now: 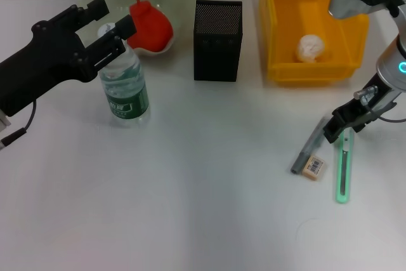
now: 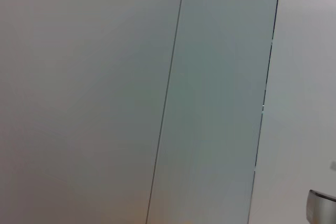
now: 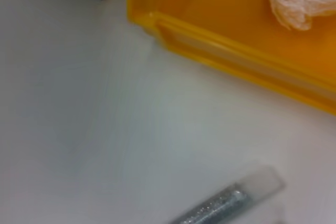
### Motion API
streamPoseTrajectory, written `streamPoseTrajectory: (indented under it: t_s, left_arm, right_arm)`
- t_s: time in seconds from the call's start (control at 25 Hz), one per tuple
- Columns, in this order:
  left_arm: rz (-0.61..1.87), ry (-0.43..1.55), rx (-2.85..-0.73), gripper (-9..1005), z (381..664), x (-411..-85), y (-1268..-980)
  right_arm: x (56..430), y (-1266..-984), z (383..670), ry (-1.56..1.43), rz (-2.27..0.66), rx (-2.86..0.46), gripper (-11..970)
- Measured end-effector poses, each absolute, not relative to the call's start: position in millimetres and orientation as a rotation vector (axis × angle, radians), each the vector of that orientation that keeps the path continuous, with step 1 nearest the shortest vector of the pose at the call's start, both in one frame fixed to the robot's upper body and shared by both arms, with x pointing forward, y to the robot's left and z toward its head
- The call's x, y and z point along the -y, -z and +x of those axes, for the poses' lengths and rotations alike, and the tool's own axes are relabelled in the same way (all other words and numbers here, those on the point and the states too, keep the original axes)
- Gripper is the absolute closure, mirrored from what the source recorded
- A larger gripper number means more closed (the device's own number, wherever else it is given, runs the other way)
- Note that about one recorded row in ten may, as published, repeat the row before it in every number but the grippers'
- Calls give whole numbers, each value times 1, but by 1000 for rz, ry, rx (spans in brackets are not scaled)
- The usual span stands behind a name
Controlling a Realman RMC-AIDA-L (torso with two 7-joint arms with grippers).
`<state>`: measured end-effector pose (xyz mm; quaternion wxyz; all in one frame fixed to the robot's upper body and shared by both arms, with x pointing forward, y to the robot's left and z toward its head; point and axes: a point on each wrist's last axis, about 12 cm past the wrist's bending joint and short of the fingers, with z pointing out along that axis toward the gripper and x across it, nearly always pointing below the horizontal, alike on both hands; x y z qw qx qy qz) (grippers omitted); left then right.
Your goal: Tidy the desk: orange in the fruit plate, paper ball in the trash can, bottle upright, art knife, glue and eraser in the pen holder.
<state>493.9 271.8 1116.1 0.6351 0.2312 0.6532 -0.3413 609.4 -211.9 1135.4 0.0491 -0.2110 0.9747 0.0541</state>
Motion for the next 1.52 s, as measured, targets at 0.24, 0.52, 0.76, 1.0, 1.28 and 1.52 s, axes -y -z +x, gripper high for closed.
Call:
streamPoseTrajectory:
  t_s: [0.24, 0.52, 0.76, 1.0, 1.28, 1.52]
  left_arm:
    - [525, 780, -1496, 395, 494, -272, -1115]
    - [522, 781, -1498, 398, 495, -273, -1115]
    - [525, 785, -1495, 399, 495, -272, -1115]
    - [523, 787, -1498, 399, 495, -272, -1114]
    - [520, 788, -1503, 399, 496, -273, -1112]
    - [524, 784, -1501, 399, 496, -273, -1112]
  right_arm:
    - [210, -1131, 610, -170, -646, -2983, 366]
    - [211, -1127, 607, -173, -643, -3001, 365]
    - [213, -1126, 606, -170, -641, -3010, 365]
    - [213, -1126, 607, -170, -639, -3003, 365]
    - [211, -1128, 608, -170, -645, -2997, 366]
    - [211, -1126, 608, -172, -643, -2999, 366]
